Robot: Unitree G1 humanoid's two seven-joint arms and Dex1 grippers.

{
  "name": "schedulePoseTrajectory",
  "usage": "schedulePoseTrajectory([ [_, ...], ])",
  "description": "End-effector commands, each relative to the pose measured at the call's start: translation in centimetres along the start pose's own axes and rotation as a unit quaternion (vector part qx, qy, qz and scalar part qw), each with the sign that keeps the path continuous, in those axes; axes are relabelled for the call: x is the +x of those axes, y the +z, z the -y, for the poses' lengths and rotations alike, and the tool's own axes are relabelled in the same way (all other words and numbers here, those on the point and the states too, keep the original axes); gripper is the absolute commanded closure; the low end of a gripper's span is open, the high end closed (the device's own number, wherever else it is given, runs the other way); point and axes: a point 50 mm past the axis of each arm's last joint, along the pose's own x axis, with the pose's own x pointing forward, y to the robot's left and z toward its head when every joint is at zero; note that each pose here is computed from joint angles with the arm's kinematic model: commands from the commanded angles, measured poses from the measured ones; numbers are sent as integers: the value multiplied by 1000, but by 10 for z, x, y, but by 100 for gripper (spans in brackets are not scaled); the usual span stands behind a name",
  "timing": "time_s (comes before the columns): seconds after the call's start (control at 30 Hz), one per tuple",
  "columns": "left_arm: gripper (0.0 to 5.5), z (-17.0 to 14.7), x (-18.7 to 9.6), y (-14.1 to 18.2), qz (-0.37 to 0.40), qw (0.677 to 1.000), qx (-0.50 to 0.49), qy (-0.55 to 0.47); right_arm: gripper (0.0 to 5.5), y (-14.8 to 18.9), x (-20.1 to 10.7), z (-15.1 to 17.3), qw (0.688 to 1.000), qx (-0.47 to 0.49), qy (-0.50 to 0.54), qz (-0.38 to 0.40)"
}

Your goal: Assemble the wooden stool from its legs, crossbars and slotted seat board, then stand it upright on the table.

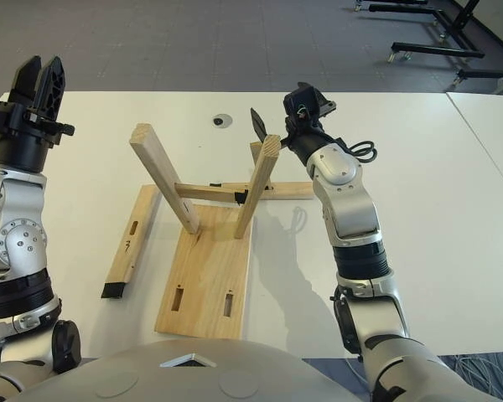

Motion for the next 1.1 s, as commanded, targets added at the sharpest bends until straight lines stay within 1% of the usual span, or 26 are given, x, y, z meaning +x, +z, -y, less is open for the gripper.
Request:
schedulePoseTrajectory([
  [0.03, 369, -29, -17, -48, -138, 990, 32, -6, 13, 2, 2, -5, 1000, -2, 8, -1],
  [0.1, 369, -26, -19, -65, -180, 981, 51, -41, 13, 1, 3, -6, 1000, -5, 9, -3],
  [0.2, 369, -17, -18, -72, -179, 981, 50, -62, 13, -2, 2, -7, 1000, -8, 11, -12],
  [0.37, 369, -6, -17, -71, -161, 984, 47, -63, 13, -17, -4, -2, 999, -15, -2, -50],
  [0.67, 369, 1, -19, -60, -148, 986, 54, -58, 13, -39, -24, 4, 994, -11, -19, -107],
  [0.93, 369, 3, -17, -57, -143, 986, 57, -61, 13, -43, -28, 8, 993, -15, -29, -117],
  [1.1, 369, 2, -18, -56, -141, 986, 59, -61, 13, -39, -25, 9, 994, -14, -33, -108],
])
